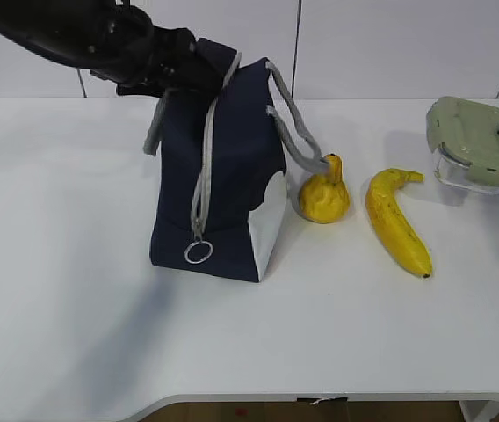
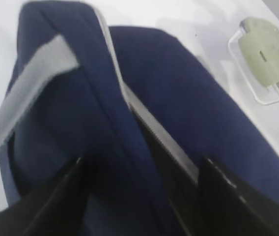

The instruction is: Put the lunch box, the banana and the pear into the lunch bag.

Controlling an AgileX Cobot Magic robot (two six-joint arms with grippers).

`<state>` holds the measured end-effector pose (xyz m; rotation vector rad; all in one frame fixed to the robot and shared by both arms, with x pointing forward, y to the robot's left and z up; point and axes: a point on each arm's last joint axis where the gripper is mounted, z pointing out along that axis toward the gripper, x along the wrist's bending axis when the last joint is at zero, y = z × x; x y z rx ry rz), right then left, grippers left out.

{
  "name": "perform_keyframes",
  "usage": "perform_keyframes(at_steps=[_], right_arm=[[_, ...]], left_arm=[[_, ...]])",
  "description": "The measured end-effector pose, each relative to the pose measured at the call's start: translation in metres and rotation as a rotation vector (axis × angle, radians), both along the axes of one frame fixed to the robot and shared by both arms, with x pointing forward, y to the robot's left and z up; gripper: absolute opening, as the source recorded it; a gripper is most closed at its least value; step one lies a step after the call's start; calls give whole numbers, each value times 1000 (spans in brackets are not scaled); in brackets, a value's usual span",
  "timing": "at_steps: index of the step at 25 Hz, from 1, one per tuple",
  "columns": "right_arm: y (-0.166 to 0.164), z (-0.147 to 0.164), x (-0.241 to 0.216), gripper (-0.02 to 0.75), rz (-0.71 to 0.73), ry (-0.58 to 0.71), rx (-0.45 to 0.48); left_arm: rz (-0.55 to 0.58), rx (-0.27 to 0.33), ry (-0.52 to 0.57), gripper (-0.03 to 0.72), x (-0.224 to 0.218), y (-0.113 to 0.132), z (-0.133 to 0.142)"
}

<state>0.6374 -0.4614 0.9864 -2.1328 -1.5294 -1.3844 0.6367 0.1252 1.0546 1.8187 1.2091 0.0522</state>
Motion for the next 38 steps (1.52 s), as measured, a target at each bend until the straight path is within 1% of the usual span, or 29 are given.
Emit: perform_keyframes(at_steps=[3, 6, 8, 13, 16, 23, 28, 33, 38], right_arm=[[0, 0, 0, 309, 0, 0, 0], [0, 0, 0, 309, -2, -2, 3], [0, 1, 1, 309, -6, -6, 10], [1, 2, 2, 309, -14, -18, 28], [9, 4, 6, 309, -5, -28, 45], [46, 7, 20, 309, 64, -44, 80], [63, 17, 29, 309, 56, -97, 166], [71, 30, 37, 309, 78, -144, 158], [88, 43, 45, 309, 116, -188, 156]], left_arm=[[-6, 19, 11, 525, 2, 0, -7], [-9, 30, 9, 479, 2, 0, -9], [-12, 36, 9, 428, 2, 0, -9], [-25, 41, 17, 249, 1, 0, -10], [-29, 43, 20, 195, 1, 0, -10], [-37, 37, 30, 165, 0, -1, -10], [-46, 32, 41, 100, -2, -1, -10], [-60, 32, 53, 85, -3, -2, -10], [-60, 14, 63, 83, -4, -3, -10]])
